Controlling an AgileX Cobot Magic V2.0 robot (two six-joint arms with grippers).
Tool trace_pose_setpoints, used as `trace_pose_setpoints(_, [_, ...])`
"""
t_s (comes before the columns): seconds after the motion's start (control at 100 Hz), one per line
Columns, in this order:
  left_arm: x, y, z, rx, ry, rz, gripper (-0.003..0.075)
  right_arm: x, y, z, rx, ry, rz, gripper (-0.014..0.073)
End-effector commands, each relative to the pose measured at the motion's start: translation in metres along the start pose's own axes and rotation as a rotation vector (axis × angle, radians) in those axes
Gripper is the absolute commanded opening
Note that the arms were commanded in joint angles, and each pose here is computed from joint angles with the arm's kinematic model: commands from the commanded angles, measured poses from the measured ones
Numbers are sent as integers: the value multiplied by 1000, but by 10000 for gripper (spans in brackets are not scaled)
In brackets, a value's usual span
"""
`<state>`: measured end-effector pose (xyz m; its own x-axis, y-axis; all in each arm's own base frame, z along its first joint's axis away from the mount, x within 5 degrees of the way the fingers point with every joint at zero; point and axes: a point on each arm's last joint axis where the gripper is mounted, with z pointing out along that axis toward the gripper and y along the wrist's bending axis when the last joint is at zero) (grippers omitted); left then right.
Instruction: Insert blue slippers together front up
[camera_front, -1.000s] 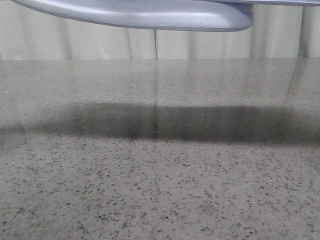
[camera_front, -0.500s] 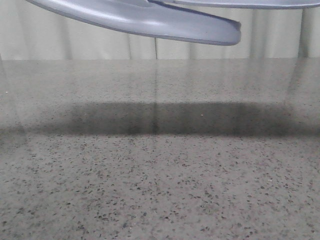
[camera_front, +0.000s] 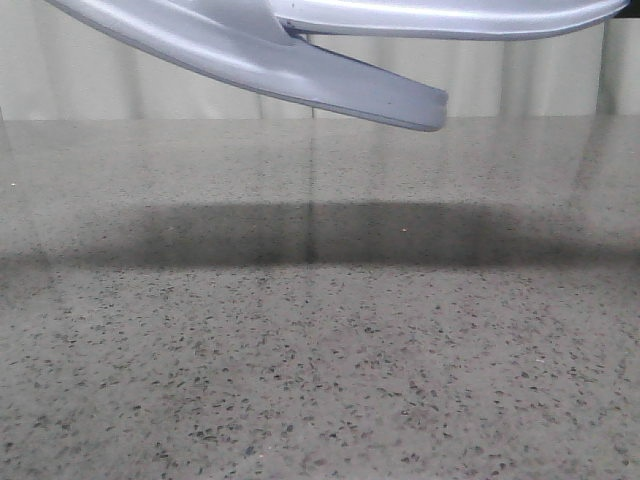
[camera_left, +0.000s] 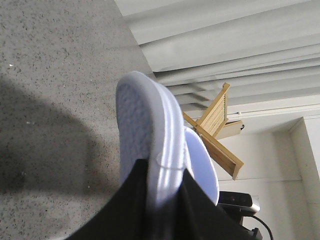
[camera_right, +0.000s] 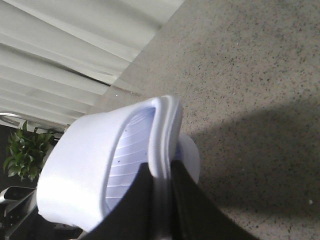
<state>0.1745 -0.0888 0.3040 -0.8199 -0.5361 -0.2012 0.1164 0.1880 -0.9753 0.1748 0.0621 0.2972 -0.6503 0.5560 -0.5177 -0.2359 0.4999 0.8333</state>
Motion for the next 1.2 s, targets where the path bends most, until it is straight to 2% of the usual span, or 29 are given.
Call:
trace_pose_setpoints(0.0, [10,-23,-2,167,108,-26,16,2,26,-2,-202,72,-49,-107])
trace_pose_setpoints(0.14, [8,-22,-2,156,92,-27,16,-2,24,-2,-168,26,-114,-106])
trace_pose_setpoints(0.28, [7,-20,-1,132,75,-20,16,-7,14,-1,-56,-26,-141,-105])
trace_pose_setpoints(0.35, [6,-19,-1,119,65,-17,16,-9,9,-1,-2,-43,-166,-71])
trace_pose_setpoints(0.44, [5,-17,-1,99,54,-10,16,-11,6,-1,36,-61,-179,28])
trace_pose_setpoints(0.57, [3,-15,0,73,34,-2,16,-13,4,-1,63,-82,-205,250])
trace_pose_setpoints(0.71, [2,-13,0,54,22,5,16,-16,1,-2,104,-117,-205,383])
trace_pose_setpoints(0.9, [1,-12,0,43,9,6,16,-24,0,-12,190,-230,-223,396])
trace_pose_setpoints(1.03, [1,-11,0,31,8,14,16,-29,9,-31,232,-365,-258,395])
trace_pose_setpoints(1.19, [-1,-8,0,1,-7,28,16,-27,27,-57,211,-496,-309,395])
